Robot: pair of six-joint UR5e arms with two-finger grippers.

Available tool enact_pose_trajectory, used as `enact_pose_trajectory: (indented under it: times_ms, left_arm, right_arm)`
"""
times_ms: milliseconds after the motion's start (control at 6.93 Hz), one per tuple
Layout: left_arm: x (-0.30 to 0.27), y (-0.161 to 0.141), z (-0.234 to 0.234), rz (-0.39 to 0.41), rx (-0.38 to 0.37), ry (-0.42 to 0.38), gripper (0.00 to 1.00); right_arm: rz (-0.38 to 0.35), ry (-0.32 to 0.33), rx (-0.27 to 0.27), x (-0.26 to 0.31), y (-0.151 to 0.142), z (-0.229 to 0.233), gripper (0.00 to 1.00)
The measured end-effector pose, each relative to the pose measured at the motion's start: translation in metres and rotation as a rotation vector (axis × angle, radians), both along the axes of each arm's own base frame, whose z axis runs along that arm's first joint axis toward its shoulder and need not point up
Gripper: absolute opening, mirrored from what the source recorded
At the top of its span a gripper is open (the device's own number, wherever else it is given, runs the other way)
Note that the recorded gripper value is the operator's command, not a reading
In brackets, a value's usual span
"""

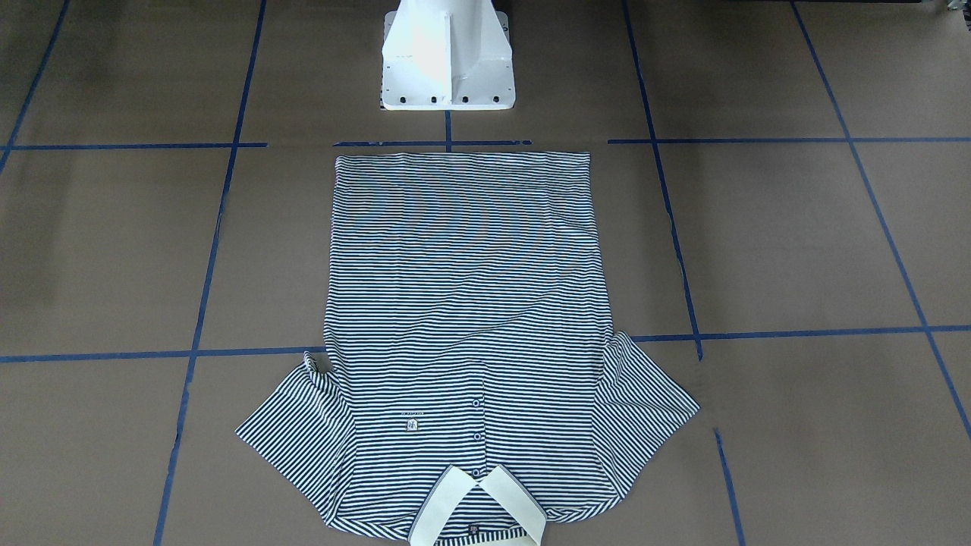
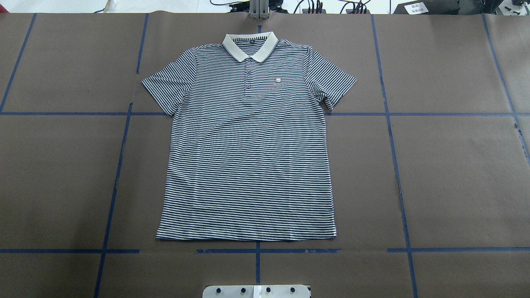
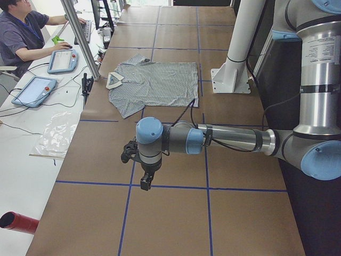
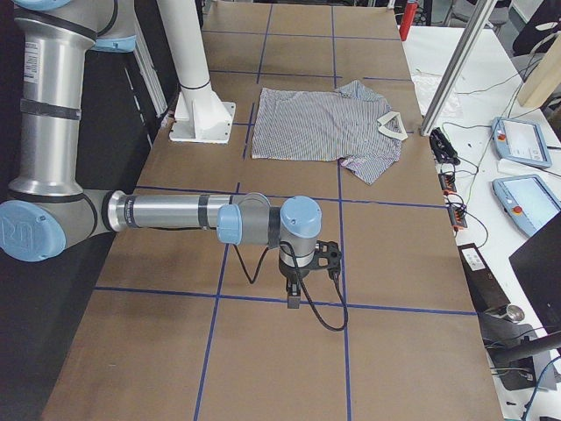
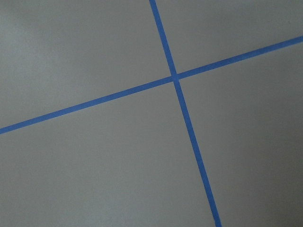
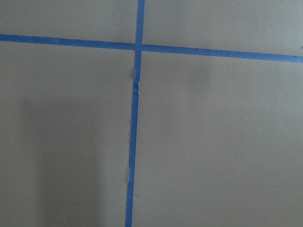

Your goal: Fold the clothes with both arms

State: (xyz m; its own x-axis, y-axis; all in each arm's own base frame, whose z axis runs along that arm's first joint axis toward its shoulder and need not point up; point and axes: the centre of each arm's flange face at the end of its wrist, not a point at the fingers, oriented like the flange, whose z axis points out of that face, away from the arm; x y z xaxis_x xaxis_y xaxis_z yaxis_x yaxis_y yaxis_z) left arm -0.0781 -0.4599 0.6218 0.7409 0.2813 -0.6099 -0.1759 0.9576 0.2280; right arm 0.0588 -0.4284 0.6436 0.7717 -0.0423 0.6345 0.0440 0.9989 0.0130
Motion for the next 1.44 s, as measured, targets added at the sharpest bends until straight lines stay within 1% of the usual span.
enact_pose_trajectory:
  times_ms: [433, 578, 722, 866, 1011, 1155, 1299, 1444]
  left_arm:
    - [0.001, -0.003, -0.007, 0.004, 0.051, 0.0, 1.0]
    - [0.001, -0.007, -0.016, 0.004, 0.077, -0.001, 1.0]
    - [0.0, -0.015, -0.028, 0.004, 0.117, -0.002, 1.0]
    - [0.0, -0.022, -0.04, 0.004, 0.172, -0.003, 1.0]
    - [0.0, -0.028, -0.05, 0.004, 0.247, -0.004, 1.0]
    - [0.0, -0.034, -0.063, 0.003, 0.343, -0.005, 1.0]
    - [0.0, -0.044, -0.08, 0.001, 0.461, -0.007, 1.0]
    - [0.0, -0.054, -0.096, -0.01, 0.579, -0.004, 1.0]
  right_arm:
    - [0.001, -0.003, 0.0, 0.0, 0.0, -0.001, 1.0]
    - [0.002, -0.006, 0.009, -0.001, -0.002, -0.005, 1.0]
    - [0.003, -0.01, 0.03, -0.001, -0.006, -0.011, 1.0]
    - [0.004, -0.011, 0.077, -0.001, -0.013, -0.019, 1.0]
    - [0.003, -0.012, 0.143, -0.002, -0.02, -0.027, 1.0]
    - [-0.002, -0.013, 0.23, -0.005, -0.029, -0.039, 1.0]
    - [-0.009, -0.014, 0.335, -0.008, -0.042, -0.057, 1.0]
    - [-0.014, -0.017, 0.424, -0.012, -0.055, -0.072, 1.0]
